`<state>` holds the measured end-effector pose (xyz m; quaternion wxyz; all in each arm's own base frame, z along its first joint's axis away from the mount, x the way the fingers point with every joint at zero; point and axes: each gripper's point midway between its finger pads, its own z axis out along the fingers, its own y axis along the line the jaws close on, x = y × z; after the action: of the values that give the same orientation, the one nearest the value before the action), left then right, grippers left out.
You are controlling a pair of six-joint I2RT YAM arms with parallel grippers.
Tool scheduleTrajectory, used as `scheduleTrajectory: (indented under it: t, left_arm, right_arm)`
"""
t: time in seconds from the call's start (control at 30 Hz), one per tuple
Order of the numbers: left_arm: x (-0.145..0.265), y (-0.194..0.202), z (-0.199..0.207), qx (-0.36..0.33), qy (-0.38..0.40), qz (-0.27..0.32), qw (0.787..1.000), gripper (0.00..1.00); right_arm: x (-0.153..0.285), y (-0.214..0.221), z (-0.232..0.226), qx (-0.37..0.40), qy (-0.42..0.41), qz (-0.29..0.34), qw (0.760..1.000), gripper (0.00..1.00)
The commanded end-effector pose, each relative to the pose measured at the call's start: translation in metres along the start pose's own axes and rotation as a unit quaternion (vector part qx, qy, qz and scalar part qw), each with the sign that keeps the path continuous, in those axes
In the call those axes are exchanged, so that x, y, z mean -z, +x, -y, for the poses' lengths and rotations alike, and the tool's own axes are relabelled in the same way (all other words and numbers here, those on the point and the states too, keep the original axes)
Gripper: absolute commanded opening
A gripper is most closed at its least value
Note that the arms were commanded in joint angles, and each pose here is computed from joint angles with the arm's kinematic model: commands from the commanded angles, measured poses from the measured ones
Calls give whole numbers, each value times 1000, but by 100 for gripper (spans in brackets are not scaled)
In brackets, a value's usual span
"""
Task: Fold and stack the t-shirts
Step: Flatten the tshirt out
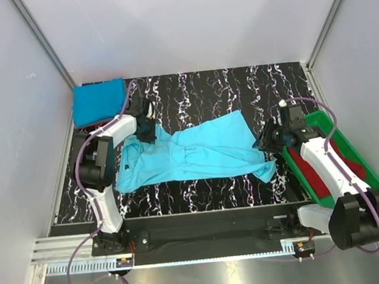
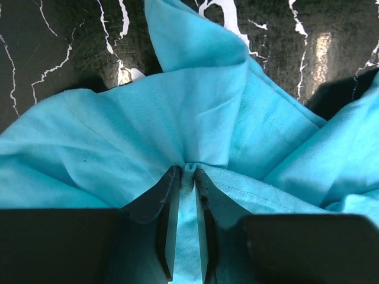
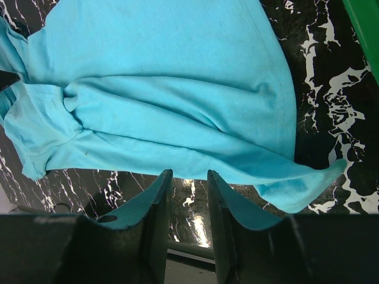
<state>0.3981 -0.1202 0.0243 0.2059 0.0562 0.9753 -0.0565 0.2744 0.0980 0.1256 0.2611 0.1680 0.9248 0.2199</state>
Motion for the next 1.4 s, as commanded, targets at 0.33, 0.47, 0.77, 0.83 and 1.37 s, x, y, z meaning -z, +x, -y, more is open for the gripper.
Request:
scheduleTrajectory:
  t: [0.33, 0.47, 0.77, 0.83, 1.37]
  left_arm:
    - [35, -35, 12, -17, 5, 64, 998, 31]
    - [34, -35, 7, -18, -9, 64, 998, 28]
    - [29, -34, 6, -13, -14, 60, 998, 22]
    - [30, -35, 7, -14, -10, 61, 998, 15]
    - [162, -57, -19, 28, -82, 187, 979, 0]
  right_arm:
    - [0, -7, -5, 2, -12, 11, 1000, 38]
    - [-1, -8, -6, 1, -12, 11, 1000, 38]
    - [-1, -7, -4, 2, -10, 11, 1000, 38]
    - [-1, -7, -5, 1, -10, 11, 1000, 38]
    - [12, -15, 27, -123, 124, 31, 984, 42]
